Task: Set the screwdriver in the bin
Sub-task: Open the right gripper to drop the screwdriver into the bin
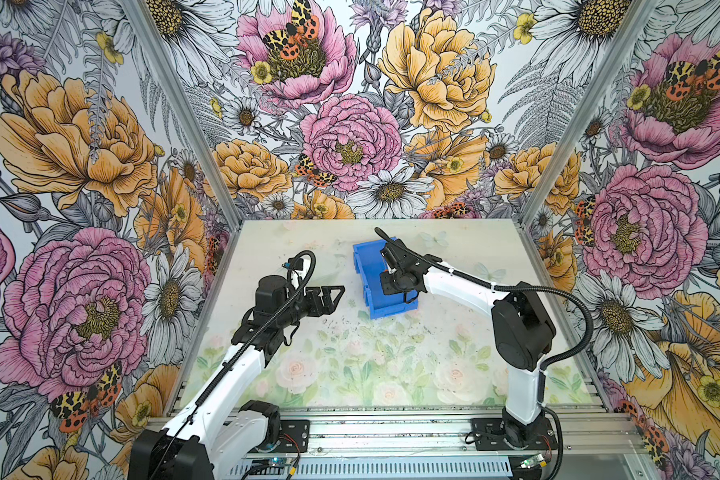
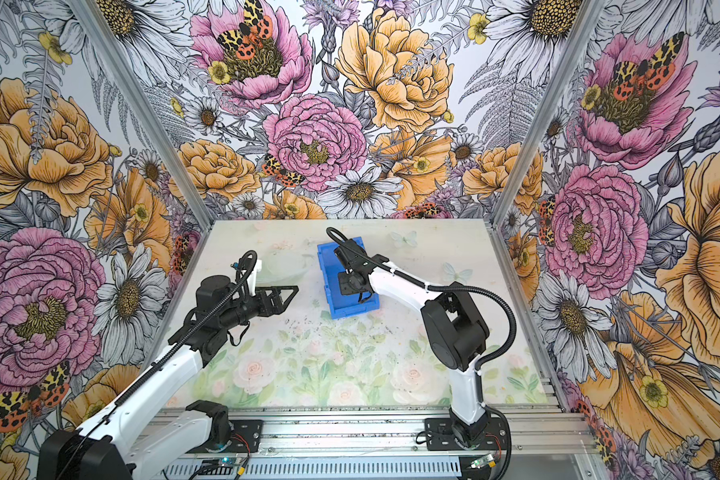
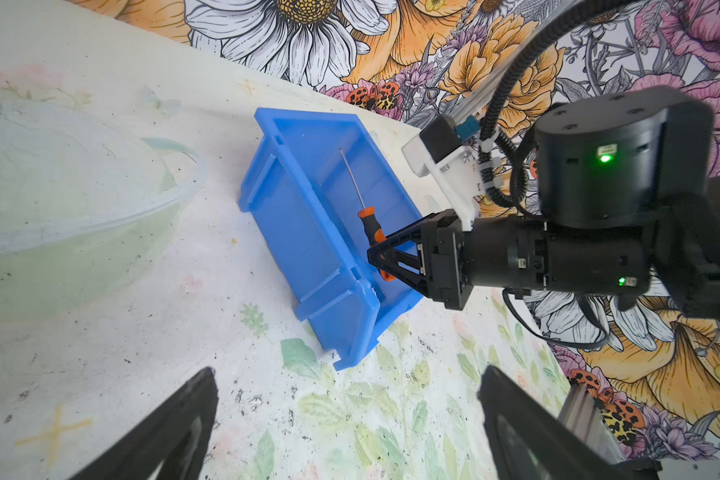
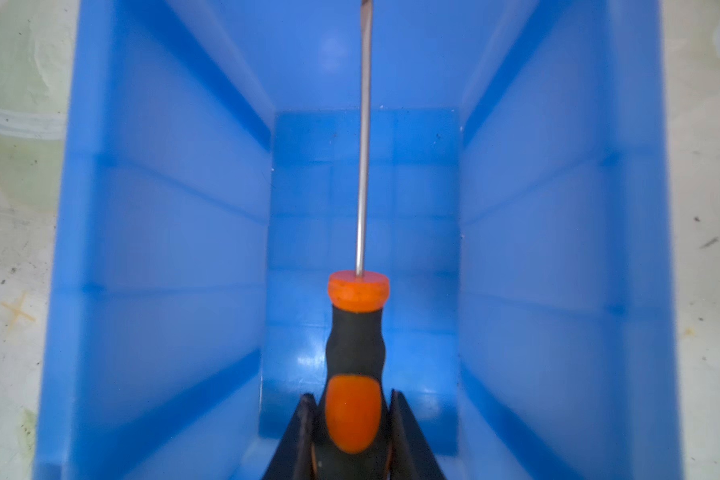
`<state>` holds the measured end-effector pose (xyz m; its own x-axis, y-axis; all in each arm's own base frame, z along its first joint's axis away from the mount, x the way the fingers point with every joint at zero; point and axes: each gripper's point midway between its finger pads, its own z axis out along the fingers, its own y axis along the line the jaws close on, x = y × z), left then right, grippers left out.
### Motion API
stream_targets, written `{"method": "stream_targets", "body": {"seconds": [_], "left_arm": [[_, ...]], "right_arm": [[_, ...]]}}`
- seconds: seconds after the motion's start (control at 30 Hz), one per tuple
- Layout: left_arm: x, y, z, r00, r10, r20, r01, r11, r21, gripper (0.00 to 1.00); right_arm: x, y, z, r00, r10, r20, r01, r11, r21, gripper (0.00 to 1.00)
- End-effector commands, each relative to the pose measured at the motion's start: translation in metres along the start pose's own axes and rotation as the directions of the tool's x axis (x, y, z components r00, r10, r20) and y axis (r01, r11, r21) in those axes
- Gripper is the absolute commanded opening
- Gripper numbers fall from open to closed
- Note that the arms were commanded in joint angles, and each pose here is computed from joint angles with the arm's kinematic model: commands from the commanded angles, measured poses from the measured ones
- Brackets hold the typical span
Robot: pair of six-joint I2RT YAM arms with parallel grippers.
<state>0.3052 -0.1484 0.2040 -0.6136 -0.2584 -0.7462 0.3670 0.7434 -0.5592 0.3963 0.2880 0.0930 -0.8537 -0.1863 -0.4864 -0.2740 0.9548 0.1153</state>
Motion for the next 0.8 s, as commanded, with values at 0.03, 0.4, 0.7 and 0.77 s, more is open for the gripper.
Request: {"method": "stream_targets", "body": {"seconds": [0.03,0.4,0.7,0.77], "left_arm": [[0.001,-0.002,0.0,1.0,0.027,0.0,-0.027,1.0,0.004,0.99],[-0.006,0.009,-0.001,0.999,0.034,0.009,-0.033,0.999,-0.035,0.99],[-0.018,0.039,-0.008,0.998,0.026,0.048,-0.016,0.981,-0.194,0.99],[-0.021,0.051,-0.011,0.998,0.04,0.052,-0.024,0.96,-0.278,0.99]], "right_arm": [[-0.017,0.003,-0.005,0.999,0.032,0.04,-0.031,0.999,-0.012,0.05],[-0.031,0.007,-0.021,0.996,0.027,0.088,-0.025,1.0,-0.016,0.47],[-0.051,-0.002,-0.075,0.976,-0.01,0.219,0.003,1.0,0.03,0.69],[-0.052,-0.015,-0.097,0.964,-0.02,0.264,-0.001,0.997,0.082,0.99]]}}
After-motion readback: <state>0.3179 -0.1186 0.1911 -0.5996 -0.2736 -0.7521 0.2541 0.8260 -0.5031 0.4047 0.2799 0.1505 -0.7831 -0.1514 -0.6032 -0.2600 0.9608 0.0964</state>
